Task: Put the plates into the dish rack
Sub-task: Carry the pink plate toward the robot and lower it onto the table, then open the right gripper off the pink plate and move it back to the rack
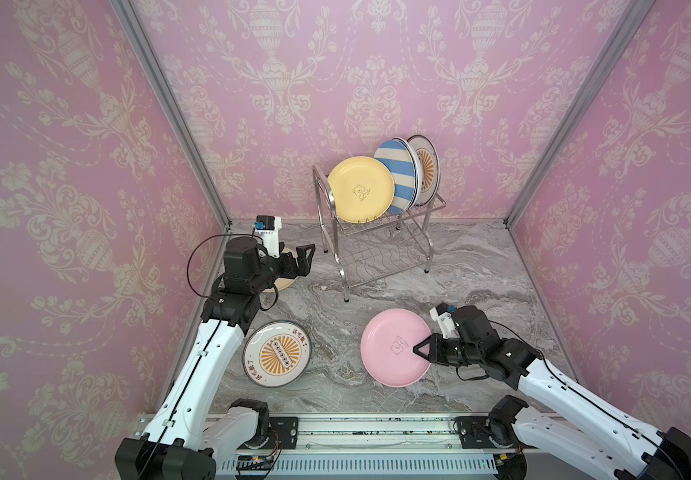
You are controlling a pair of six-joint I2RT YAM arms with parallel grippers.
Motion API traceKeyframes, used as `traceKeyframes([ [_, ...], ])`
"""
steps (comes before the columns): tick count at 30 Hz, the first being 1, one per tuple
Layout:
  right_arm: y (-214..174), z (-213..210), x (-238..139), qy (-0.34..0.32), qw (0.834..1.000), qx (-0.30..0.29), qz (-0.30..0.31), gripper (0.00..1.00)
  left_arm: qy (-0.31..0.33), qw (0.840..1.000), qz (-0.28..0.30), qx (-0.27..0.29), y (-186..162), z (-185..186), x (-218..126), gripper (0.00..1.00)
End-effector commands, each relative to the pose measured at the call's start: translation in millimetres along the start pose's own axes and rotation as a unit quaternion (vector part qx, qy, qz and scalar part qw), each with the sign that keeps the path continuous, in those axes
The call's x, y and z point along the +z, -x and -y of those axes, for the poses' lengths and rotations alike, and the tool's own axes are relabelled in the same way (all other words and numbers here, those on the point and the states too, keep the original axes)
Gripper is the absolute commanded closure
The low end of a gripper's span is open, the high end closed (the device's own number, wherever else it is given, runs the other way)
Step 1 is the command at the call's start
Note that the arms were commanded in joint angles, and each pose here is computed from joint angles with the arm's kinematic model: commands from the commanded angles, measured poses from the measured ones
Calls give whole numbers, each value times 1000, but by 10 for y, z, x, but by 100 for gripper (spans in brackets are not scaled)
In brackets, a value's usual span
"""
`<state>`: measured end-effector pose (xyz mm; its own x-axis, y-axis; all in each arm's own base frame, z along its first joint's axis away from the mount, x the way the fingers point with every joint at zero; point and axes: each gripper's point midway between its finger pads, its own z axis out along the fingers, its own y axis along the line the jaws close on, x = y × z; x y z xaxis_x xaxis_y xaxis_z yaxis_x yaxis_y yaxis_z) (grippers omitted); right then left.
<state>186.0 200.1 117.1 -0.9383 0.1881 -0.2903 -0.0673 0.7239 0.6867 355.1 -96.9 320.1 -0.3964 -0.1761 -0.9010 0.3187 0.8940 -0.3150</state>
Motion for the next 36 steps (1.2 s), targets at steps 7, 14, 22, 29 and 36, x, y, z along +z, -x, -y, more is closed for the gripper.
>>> traceKeyframes([
  [7, 139, -229, 515, 87, 996, 20, -3, 100, -7, 1000, -11, -15, -146, -36, 60, 1],
  [14, 116, -134, 798, 73, 997, 24, -24, 100, -17, 999, -19, -20, -217, -34, 117, 1],
  [22, 44, 41, 989, 36, 998, 25, -48, 99, -14, 1000, -20, -11, -231, -43, 104, 1],
  [29, -22, 243, 978, -24, 997, 13, -67, 65, -14, 1000, -22, -11, -233, -50, 130, 1],
  [36, 13, 288, 881, -66, 995, -7, -72, 49, -18, 1000, -19, -11, -205, -41, 157, 1],
])
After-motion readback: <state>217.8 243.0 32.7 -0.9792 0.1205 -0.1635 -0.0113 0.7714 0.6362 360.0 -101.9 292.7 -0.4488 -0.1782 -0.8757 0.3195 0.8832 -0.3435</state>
